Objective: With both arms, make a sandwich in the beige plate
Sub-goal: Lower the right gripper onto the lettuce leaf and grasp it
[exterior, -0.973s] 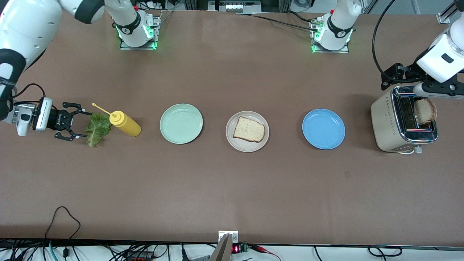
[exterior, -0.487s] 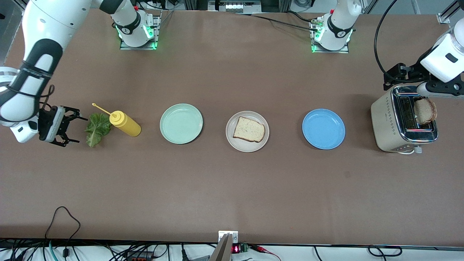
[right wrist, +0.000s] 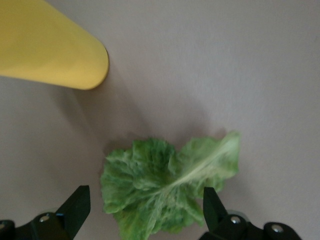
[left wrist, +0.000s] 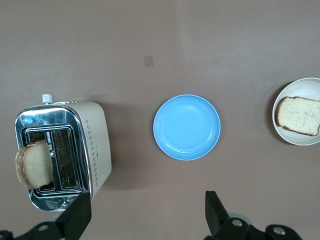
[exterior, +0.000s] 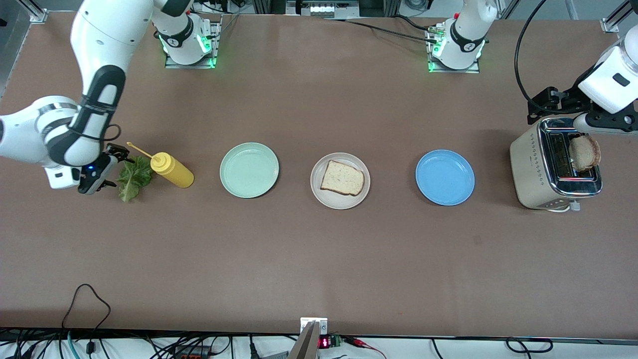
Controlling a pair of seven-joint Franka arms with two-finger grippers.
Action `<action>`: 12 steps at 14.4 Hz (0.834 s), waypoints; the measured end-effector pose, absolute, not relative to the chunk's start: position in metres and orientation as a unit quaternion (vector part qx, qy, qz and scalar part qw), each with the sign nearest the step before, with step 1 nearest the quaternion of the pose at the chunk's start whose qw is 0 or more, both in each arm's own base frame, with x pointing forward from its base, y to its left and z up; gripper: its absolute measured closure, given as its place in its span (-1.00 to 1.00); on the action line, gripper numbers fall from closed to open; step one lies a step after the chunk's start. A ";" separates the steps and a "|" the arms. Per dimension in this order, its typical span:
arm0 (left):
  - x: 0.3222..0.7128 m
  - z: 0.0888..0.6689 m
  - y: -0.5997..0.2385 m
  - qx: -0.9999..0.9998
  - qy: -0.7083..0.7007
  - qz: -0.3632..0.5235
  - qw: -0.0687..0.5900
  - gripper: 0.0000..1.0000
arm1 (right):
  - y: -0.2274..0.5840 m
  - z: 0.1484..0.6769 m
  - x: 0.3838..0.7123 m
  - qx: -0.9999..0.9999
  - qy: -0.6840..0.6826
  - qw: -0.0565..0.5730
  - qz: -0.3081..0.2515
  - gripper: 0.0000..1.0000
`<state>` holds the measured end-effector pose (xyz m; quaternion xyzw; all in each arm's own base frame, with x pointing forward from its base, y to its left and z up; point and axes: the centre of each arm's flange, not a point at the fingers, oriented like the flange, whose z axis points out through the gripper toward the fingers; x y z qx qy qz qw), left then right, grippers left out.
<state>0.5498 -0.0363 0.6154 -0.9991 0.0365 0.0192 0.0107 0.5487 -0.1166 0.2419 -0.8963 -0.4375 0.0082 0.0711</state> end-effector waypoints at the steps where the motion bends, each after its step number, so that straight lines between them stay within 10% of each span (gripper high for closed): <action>1: 0.550 0.615 -0.036 -0.999 0.036 0.019 0.011 -1.00 | -0.115 0.237 0.545 -0.900 -0.431 0.061 0.012 -1.00; 12: 0.550 0.615 -0.036 -0.999 0.036 0.020 0.011 -1.00 | -0.110 0.179 0.538 -0.914 -0.402 0.036 0.026 -1.00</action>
